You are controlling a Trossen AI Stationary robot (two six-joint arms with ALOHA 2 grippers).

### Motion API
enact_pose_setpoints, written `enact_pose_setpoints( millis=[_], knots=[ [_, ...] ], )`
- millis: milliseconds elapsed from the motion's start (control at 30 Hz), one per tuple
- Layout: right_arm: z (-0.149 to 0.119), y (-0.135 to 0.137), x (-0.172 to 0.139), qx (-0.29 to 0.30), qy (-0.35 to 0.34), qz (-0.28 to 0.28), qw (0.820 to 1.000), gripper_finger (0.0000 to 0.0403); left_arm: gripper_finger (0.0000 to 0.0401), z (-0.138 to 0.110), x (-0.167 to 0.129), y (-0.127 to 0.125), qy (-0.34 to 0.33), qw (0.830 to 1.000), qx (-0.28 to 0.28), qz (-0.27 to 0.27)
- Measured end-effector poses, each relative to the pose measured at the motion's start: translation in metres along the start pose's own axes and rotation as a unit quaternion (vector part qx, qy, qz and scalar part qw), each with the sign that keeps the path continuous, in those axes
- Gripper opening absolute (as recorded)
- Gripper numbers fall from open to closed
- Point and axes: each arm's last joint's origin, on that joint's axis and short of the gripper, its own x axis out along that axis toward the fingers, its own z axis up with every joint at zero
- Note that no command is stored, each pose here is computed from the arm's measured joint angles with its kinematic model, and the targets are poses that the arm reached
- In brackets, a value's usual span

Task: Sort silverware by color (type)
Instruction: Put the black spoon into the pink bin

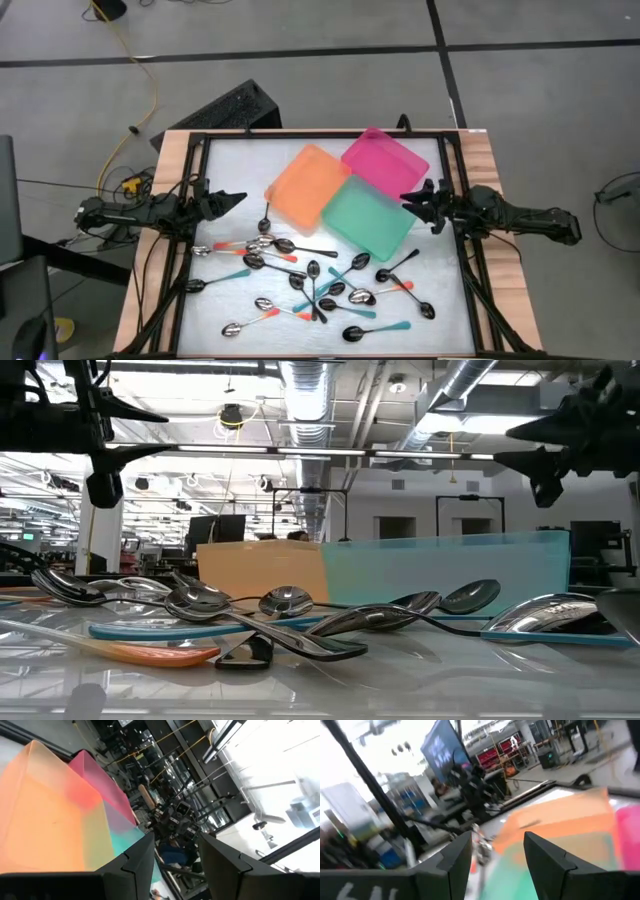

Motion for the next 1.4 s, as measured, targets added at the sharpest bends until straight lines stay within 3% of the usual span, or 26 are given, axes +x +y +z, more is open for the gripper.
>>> enact_pose_setpoints(
  millis=[233,467,600,767,1000,1200,1400],
  knots=[
    [0.017,0.007,-0.002,0.109,-0.098,0.024,0.989,0.0198,0.0140,0.000,0.000,0.001,-0.012,0.999,0.047,0.014],
    [0.021,0.006,-0.003,0.121,-0.140,-0.008,0.983,0.0198,0.0140,0.002,0.000,0.003,-0.034,0.994,0.096,0.036],
    [0.022,0.007,-0.003,0.134,-0.144,0.000,0.980,0.0198,0.0140,0.003,0.000,0.002,-0.049,0.997,0.058,0.035],
    [0.032,0.014,-0.005,0.144,-0.162,0.027,0.976,0.0198,0.0140,0.007,-0.001,-0.009,-0.042,0.998,0.013,-0.036],
    [0.066,0.034,-0.014,0.081,-0.189,0.037,0.978,0.0198,0.0140,0.037,-0.010,-0.049,-0.116,0.983,0.048,-0.134],
    [0.104,0.056,-0.018,0.031,-0.154,0.002,0.988,0.0198,0.0140,0.070,-0.014,-0.096,-0.156,0.970,0.116,-0.145],
    [0.131,0.072,-0.009,0.020,0.006,-0.097,0.995,0.0198,0.0140,0.084,0.008,-0.133,-0.109,0.973,0.190,-0.071]
  ],
)
